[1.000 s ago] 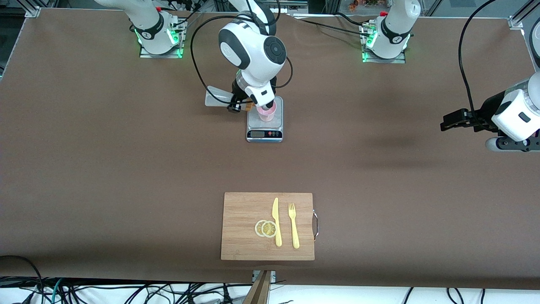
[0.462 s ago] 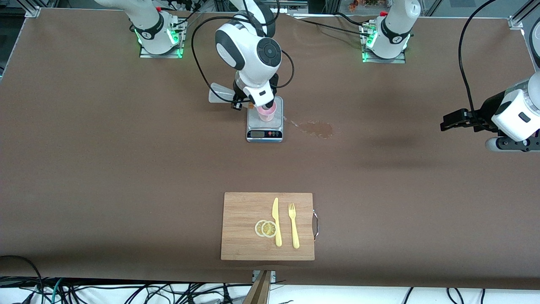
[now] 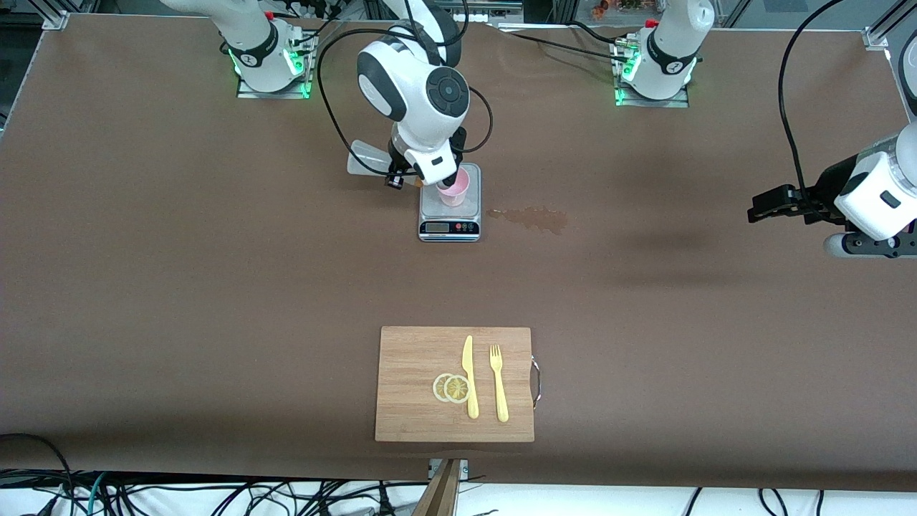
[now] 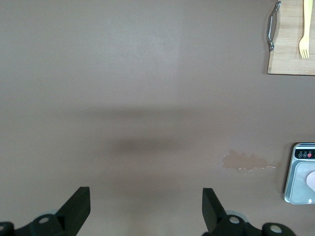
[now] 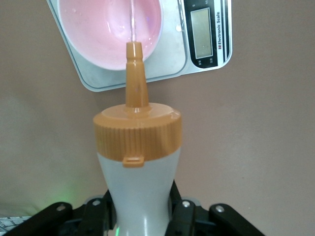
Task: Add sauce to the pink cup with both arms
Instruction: 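Tilt the bottle nozzle into the cup and squeeze sauce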
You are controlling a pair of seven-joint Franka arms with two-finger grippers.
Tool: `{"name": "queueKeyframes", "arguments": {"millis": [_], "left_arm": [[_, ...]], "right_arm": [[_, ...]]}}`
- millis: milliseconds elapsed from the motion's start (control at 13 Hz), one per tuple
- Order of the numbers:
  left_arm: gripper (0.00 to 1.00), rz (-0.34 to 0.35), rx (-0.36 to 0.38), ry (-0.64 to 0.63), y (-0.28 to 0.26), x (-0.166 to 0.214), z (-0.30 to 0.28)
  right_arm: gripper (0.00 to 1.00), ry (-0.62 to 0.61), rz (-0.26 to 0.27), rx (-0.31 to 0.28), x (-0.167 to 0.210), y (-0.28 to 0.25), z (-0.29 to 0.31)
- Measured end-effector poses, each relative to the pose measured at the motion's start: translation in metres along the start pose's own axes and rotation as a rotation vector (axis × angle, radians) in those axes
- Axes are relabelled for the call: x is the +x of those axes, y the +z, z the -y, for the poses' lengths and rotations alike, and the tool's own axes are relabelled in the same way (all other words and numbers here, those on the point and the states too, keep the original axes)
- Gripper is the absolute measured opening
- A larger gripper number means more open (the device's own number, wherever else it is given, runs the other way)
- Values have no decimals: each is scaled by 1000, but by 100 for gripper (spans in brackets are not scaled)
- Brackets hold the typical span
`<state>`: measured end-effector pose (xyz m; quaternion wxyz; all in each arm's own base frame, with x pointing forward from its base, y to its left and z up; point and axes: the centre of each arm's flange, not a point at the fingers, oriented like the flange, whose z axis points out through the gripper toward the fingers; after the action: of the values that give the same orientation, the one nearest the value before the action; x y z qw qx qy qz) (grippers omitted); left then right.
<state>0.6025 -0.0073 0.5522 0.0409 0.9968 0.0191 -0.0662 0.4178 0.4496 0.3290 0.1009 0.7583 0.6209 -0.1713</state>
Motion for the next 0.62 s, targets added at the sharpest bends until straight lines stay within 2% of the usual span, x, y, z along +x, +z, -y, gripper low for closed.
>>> {"name": "queueKeyframes", "arguments": {"millis": [231,385,615], "left_arm": [[100,0,0,0,0,0,0],[100,0,0,0,0,0,0],[100,0,0,0,0,0,0]], "right_arm": [[38,9,-6,0,-3,-1,-4],[35,25,-33,13,-7,-1,-9],[35,20,-147,35,-27,11,-21]]}}
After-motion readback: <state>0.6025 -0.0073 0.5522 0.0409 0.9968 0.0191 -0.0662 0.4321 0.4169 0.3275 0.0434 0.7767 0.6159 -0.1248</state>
